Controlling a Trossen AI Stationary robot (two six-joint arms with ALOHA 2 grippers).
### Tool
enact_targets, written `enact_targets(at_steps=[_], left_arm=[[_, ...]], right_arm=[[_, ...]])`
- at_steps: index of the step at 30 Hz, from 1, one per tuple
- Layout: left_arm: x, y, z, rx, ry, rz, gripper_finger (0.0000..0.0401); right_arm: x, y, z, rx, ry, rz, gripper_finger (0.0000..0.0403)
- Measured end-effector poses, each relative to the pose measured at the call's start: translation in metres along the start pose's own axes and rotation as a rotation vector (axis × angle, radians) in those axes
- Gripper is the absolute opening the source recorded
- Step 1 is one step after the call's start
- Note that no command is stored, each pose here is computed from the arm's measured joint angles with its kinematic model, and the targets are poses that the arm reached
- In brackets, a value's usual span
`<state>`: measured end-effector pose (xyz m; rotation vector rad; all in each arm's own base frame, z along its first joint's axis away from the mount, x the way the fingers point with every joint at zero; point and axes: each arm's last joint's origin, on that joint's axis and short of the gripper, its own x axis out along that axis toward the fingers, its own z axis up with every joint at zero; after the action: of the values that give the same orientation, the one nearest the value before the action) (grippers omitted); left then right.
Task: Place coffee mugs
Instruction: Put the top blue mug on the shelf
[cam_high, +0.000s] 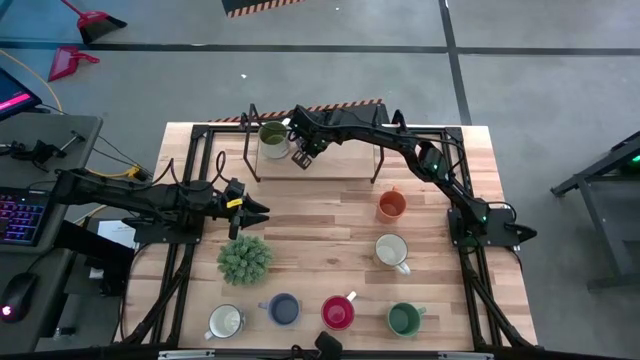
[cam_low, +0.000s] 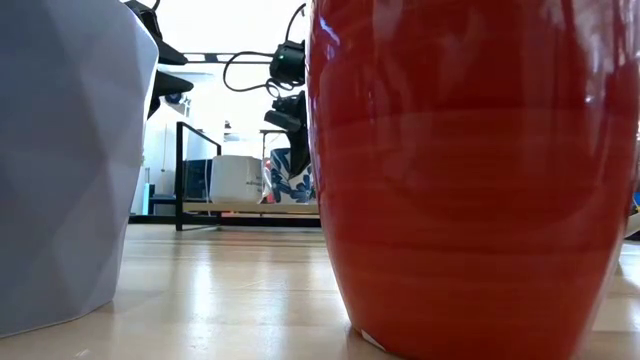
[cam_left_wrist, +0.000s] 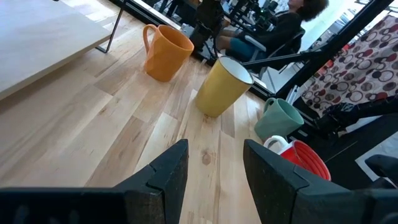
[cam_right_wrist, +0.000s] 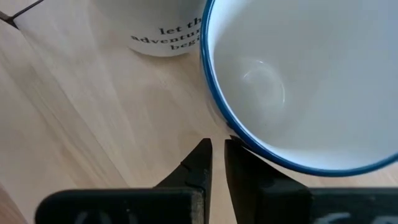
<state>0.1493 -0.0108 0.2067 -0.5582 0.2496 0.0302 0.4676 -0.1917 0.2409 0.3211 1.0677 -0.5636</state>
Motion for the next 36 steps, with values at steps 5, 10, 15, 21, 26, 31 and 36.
enact_targets(at_steps=[5,10,15,21,26,31,36], left_arm=[[0.0,0.0,0.0,0.0,0.0,0.0,0.0142],[0.0,0.0,0.0,0.0,0.0,0.0,0.0142],[0.0,0.0,0.0,0.0,0.0,0.0,0.0142],[0.0,0.0,0.0,-0.016,0.0,0.0,0.0142],[0.0,0.0,0.0,-0.016,0.0,0.0,0.0142],[0.0,0.0,0.0,-0.016,0.0,0.0,0.0142],[0.0,0.0,0.0,-0.016,0.0,0.0,0.0142]], right_arm=[[0.0003,-0.0022,0.0013,0.005,-0.009,-0.005,0.0032],[0.0002,-0.0018,0.0031,0.007,-0.027,0.001,0.0032],[0.0002,-0.0016,0.0041,0.008,-0.037,0.007,0.0032],[0.0001,-0.0013,0.0057,0.007,-0.052,0.013,0.0032],[0.0002,-0.0021,0.0069,0.01,-0.063,0.018,0.0032],[0.0004,-0.0049,0.0085,0.016,-0.073,0.017,0.0032],[0.0006,-0.0047,0.0089,0.019,-0.068,0.063,0.0032]])
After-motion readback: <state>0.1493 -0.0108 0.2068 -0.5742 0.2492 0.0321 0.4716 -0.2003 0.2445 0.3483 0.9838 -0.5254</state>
